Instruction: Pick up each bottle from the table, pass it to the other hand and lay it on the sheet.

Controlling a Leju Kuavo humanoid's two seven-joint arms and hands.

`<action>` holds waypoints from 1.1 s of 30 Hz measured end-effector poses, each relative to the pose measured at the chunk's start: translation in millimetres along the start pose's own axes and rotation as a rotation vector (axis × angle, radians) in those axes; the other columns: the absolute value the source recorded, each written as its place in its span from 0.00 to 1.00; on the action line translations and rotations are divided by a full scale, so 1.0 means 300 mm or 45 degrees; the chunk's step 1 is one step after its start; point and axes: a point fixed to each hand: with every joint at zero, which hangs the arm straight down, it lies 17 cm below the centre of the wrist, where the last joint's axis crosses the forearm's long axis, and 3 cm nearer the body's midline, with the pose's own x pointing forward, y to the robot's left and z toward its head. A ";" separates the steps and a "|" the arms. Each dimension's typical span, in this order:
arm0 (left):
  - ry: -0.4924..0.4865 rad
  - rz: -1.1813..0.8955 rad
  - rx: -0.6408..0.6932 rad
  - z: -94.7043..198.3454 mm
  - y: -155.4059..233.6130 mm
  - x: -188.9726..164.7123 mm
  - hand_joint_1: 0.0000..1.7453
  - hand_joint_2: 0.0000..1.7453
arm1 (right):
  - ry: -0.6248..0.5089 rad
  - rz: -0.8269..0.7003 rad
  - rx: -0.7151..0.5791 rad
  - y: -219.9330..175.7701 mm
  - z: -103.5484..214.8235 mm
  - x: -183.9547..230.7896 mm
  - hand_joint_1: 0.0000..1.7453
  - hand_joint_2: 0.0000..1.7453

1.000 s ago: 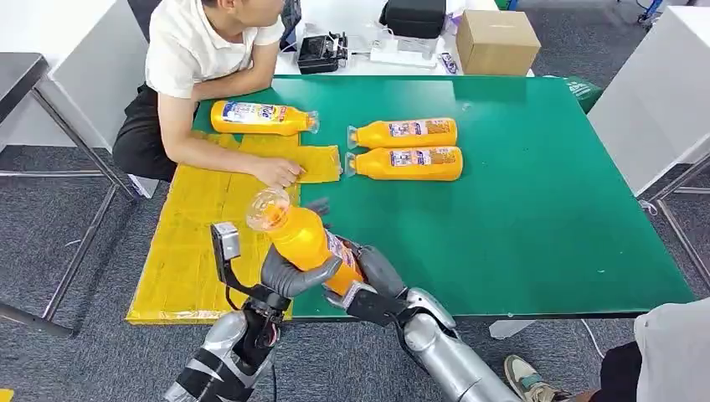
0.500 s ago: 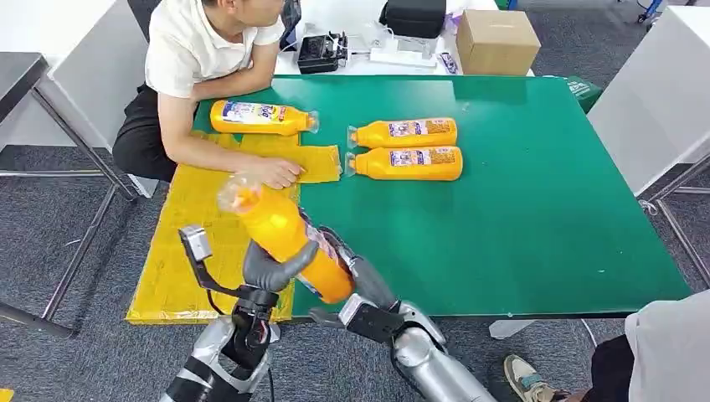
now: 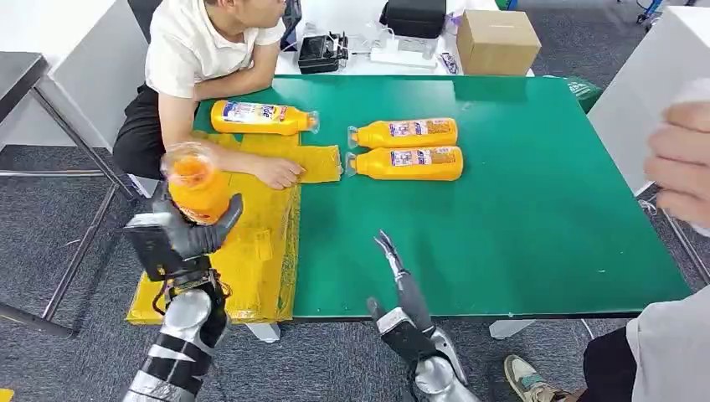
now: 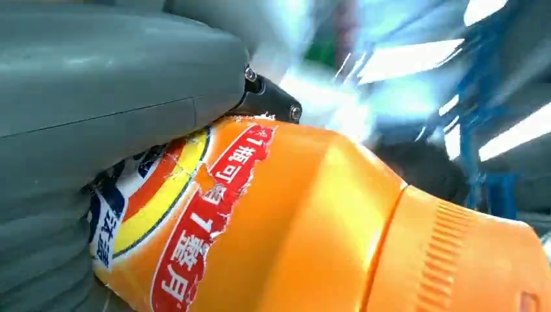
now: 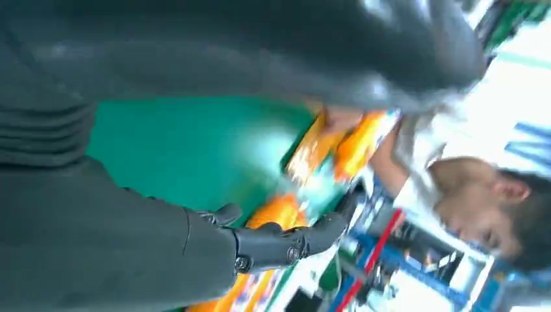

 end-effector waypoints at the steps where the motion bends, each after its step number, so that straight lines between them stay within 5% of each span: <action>1: -0.129 -0.236 -0.044 -0.008 -0.008 0.019 1.00 1.00 | 0.011 -0.003 -0.019 -0.022 -0.001 -0.012 0.00 0.00; 3: -0.318 -0.595 -0.144 -0.012 -0.042 0.022 1.00 1.00 | 0.025 -0.037 -0.040 -0.050 -0.007 -0.021 0.00 0.00; 5: -0.377 -0.768 -0.204 -0.009 -0.058 -0.014 1.00 1.00 | 0.032 -0.049 -0.053 -0.064 -0.010 -0.028 0.00 0.00; 11: -0.110 -0.764 -0.216 -0.045 -0.042 -0.210 1.00 1.00 | 0.040 -0.098 -0.090 -0.086 -0.023 -0.026 0.00 0.00; 25: 0.313 -1.055 -0.811 0.075 -0.225 -0.610 1.00 1.00 | 0.023 -0.270 -0.073 -0.018 -0.057 0.035 0.00 0.00; 26: 0.339 -1.076 -0.851 0.089 -0.230 -0.629 0.91 1.00 | 0.025 -0.272 -0.077 -0.019 -0.057 0.034 0.00 0.00; 27: 0.373 -1.091 -0.894 0.103 -0.234 -0.648 0.69 1.00 | 0.027 -0.277 -0.081 -0.020 -0.057 0.033 0.00 0.00; 32: 0.480 -1.119 -1.036 0.133 -0.248 -0.695 0.69 1.00 | 0.028 -0.283 -0.079 -0.015 -0.056 0.034 0.00 0.00; 33: 0.484 -1.120 -1.042 0.134 -0.249 -0.697 0.58 1.00 | 0.028 -0.283 -0.078 -0.014 -0.056 0.034 0.00 0.00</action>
